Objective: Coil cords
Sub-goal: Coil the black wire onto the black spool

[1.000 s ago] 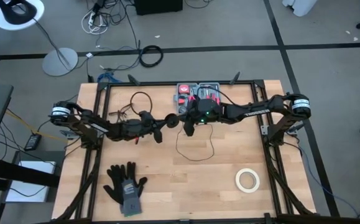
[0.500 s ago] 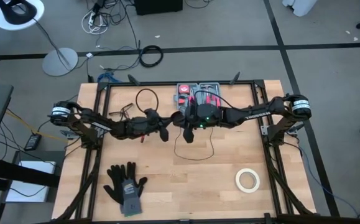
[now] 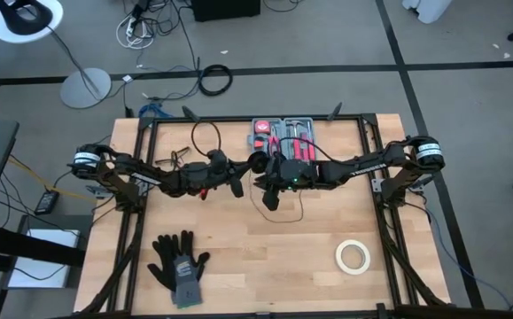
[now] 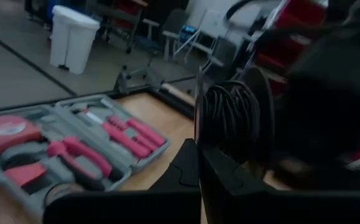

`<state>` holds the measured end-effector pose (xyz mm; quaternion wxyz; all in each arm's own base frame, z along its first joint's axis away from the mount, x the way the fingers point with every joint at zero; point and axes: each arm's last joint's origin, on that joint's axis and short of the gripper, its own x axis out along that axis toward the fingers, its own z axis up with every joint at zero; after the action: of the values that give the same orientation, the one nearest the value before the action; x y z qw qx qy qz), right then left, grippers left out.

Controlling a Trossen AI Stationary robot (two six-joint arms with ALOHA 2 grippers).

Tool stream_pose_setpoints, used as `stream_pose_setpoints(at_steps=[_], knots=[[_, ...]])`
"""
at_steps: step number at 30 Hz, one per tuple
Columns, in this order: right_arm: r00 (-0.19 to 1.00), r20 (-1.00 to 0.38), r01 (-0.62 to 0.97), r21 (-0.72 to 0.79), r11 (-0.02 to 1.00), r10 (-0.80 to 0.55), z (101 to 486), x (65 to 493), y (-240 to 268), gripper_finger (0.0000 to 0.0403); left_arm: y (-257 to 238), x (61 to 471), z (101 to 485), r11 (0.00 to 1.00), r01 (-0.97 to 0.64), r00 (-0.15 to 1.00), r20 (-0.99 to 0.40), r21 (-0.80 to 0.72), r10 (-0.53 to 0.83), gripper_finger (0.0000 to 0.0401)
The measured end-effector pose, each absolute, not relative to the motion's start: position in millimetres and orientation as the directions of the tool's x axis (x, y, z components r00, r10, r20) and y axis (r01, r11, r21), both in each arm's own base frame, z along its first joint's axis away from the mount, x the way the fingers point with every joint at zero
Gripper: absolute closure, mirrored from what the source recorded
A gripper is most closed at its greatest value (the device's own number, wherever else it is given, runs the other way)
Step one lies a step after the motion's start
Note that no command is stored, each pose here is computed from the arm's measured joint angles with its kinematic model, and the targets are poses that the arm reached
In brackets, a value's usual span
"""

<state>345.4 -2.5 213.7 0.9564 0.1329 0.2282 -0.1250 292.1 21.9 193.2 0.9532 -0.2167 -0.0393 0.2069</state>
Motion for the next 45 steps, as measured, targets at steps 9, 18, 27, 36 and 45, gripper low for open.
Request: stream_pose_setpoints(at_steps=[9,18,27,36,45], knots=[[0.779,-0.581,0.425,0.210,0.881,-0.237,170.2,319.3,1.3,0.0348,19.3,292.3,196.8,0.834,-0.340,0.922,0.022,-0.435,0.387,0.0401],[0.771,-0.585,0.454,0.228,0.861,-0.251,139.8,294.2,19.5,0.0368,20.2,275.6,180.4,0.820,-0.386,0.902,0.015,-0.423,0.432,0.0401],[0.902,-0.342,0.351,0.228,0.908,-0.263,112.1,299.2,25.5,0.0369,20.6,245.7,166.2,0.791,-0.383,0.874,0.090,-0.477,0.477,0.0401],[0.932,-0.240,0.315,0.172,0.933,-0.271,81.1,356.5,20.4,0.0306,20.6,241.7,163.9,0.782,-0.381,0.871,0.091,-0.493,0.482,0.0401],[0.949,-0.247,0.247,0.188,0.951,-0.198,67.1,384.6,17.7,0.0235,20.3,241.9,163.1,0.786,-0.375,0.878,0.084,-0.491,0.472,0.0401]])
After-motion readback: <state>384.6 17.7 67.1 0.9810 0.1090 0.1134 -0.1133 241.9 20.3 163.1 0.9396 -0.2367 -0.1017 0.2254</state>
